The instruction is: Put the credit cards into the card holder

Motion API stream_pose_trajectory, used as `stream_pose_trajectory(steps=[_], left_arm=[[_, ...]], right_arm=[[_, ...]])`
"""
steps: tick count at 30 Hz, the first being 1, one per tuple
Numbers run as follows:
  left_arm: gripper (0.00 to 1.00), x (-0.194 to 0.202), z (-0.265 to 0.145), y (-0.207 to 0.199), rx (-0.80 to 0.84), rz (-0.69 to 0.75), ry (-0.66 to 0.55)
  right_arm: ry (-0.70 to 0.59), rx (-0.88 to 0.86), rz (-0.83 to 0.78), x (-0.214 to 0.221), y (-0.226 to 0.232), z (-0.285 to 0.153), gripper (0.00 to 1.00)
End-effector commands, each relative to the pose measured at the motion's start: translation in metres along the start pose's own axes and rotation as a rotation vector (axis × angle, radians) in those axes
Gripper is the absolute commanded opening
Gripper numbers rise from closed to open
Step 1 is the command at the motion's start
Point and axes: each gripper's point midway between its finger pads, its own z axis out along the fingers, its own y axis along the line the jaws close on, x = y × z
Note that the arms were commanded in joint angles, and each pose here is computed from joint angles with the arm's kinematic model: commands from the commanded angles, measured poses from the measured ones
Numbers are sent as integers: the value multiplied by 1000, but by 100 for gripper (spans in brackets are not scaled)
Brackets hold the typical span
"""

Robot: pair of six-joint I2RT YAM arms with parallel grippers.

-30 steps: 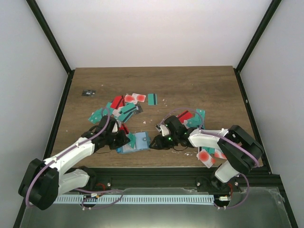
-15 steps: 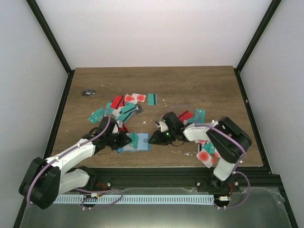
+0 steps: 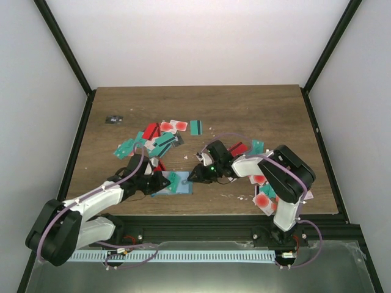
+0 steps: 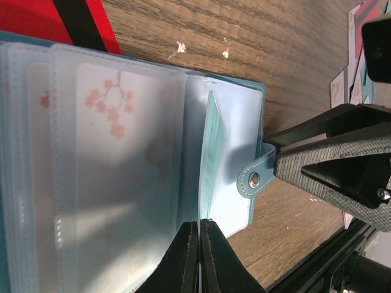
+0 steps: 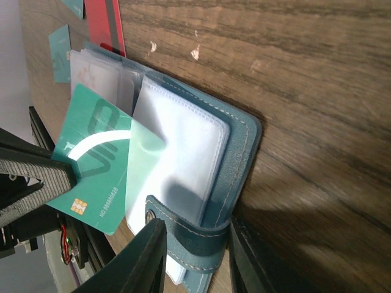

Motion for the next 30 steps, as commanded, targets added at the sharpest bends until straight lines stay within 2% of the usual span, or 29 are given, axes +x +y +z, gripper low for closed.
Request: stream_pose_trajectory(steps=[1, 17, 30], left_arm=[[4, 2, 4, 1, 20, 27, 6], [4, -7, 7, 15, 3, 5, -87], [4, -12, 19, 14, 39, -23, -102]], right_arm=[[-2, -9, 0, -10, 1, 5, 31], [44, -53, 66, 7, -2, 7, 31], [64, -70, 92, 14, -1, 7, 31]])
